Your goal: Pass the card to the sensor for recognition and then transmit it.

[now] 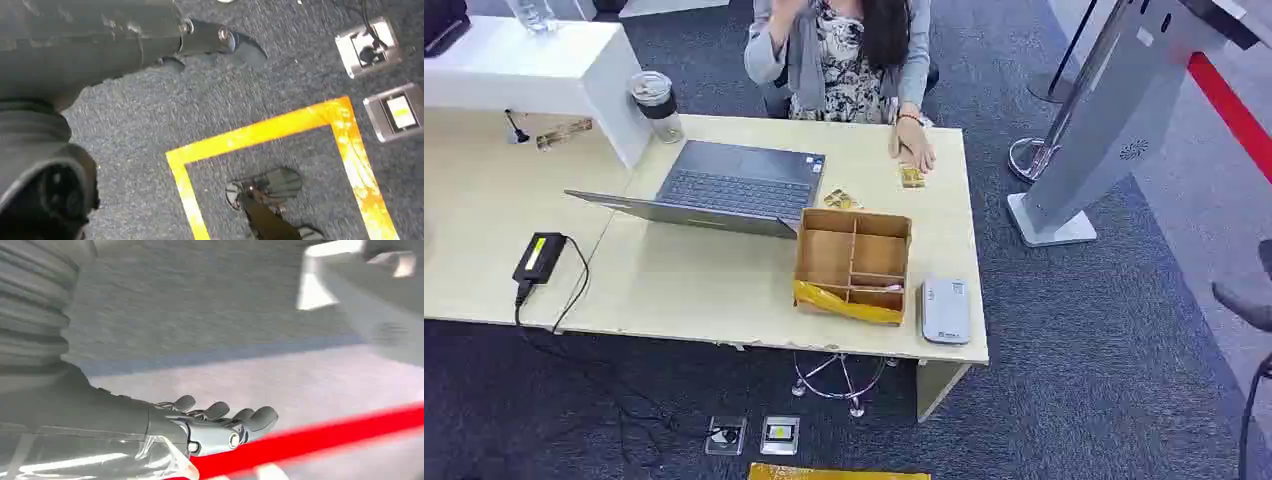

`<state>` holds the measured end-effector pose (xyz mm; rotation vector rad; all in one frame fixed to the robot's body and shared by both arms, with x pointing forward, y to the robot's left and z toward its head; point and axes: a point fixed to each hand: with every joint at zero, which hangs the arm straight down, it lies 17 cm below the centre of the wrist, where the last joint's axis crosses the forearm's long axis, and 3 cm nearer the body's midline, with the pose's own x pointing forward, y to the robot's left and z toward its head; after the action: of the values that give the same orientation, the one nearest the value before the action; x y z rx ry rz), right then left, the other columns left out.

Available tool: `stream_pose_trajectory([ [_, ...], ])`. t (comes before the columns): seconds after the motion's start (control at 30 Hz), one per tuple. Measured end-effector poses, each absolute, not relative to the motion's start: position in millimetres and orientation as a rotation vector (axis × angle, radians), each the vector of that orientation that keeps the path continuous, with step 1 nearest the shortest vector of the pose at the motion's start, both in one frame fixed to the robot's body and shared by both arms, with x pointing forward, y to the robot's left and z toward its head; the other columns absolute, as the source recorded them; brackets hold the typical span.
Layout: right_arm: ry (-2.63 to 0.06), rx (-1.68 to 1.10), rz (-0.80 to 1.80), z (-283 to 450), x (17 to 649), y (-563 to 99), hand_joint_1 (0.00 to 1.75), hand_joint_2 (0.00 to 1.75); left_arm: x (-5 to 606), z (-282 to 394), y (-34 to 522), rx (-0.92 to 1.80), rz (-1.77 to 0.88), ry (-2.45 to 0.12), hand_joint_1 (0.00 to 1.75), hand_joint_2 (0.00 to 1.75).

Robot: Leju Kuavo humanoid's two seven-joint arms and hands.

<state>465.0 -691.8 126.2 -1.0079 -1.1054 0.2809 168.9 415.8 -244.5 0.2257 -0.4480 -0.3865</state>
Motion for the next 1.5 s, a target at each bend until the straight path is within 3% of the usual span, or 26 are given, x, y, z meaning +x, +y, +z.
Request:
stream_pose_trajectory([
  [0.3,-1.348,-1.151,0.756,185,567,-517,0.00,1.75,171,-244,410,0.213,-0.410,-0.457,0.00,0.00],
  [0.57,-1.477,-1.182,1.065,181,589,-389,0.00,1.75,169,-245,408,0.211,-0.423,-0.455,0.00,0.00],
  [0.97,-1.539,-1.143,1.205,170,590,-317,0.00,1.75,169,-245,410,0.221,-0.422,-0.456,0.00,0.00],
  [1.5,-1.597,-1.176,1.269,182,589,-285,0.00,1.75,168,-246,411,0.231,-0.409,-0.453,0.00,0.00],
])
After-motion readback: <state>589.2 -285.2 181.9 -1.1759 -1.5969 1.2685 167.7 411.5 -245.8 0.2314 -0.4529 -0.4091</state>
